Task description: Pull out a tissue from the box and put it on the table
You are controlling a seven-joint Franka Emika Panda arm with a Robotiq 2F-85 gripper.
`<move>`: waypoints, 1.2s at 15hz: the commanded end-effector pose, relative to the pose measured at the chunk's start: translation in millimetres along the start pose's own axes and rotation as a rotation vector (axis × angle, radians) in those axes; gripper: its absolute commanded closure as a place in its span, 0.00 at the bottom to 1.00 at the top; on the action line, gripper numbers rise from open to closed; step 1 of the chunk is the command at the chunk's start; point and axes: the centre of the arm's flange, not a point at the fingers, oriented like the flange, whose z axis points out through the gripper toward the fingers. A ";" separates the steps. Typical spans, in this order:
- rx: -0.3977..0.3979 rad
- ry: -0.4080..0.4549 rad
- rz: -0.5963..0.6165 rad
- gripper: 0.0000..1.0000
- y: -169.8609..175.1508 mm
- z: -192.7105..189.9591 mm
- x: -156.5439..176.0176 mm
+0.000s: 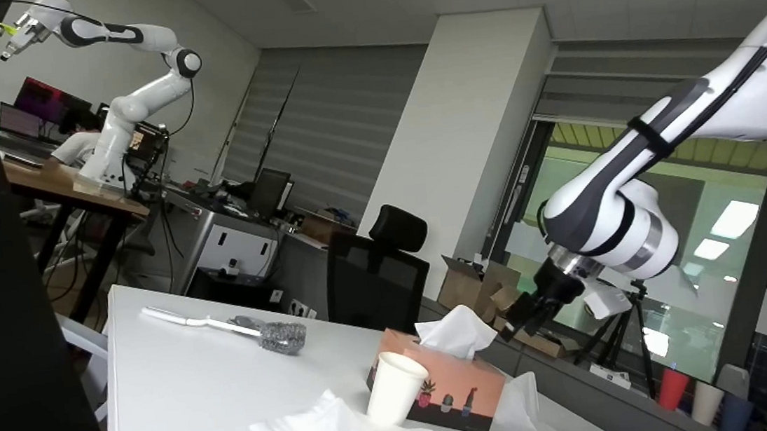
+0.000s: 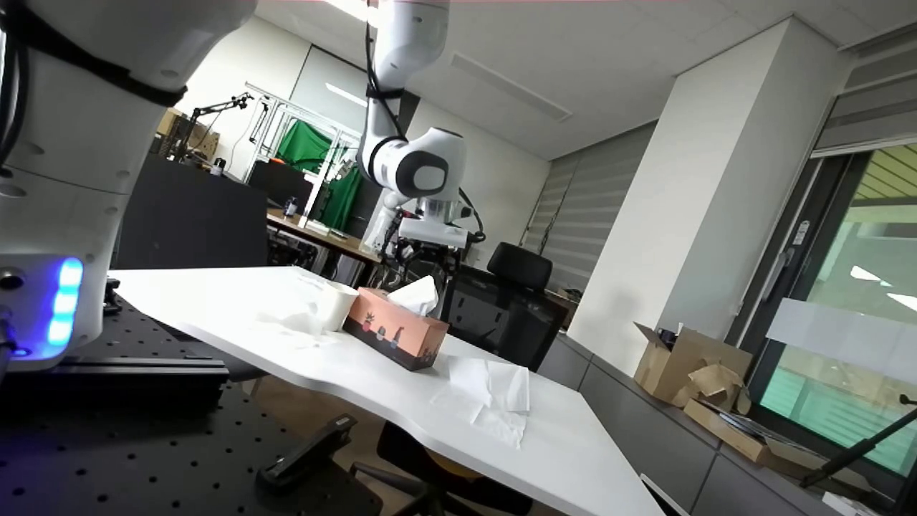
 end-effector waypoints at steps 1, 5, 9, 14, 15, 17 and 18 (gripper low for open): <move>-0.021 0.023 0.012 0.00 0.1 9.7 6.9; -0.046 0.041 0.031 0.00 3.0 31.2 16.6; -0.052 0.045 0.034 0.00 6.3 29.9 18.0; -0.061 0.053 0.007 0.00 7.8 30.1 20.4; -0.058 0.057 -0.011 0.00 8.9 30.5 23.0; -0.048 0.062 -0.040 0.00 11.6 30.4 29.0; -0.044 0.069 -0.053 0.00 12.9 30.5 32.7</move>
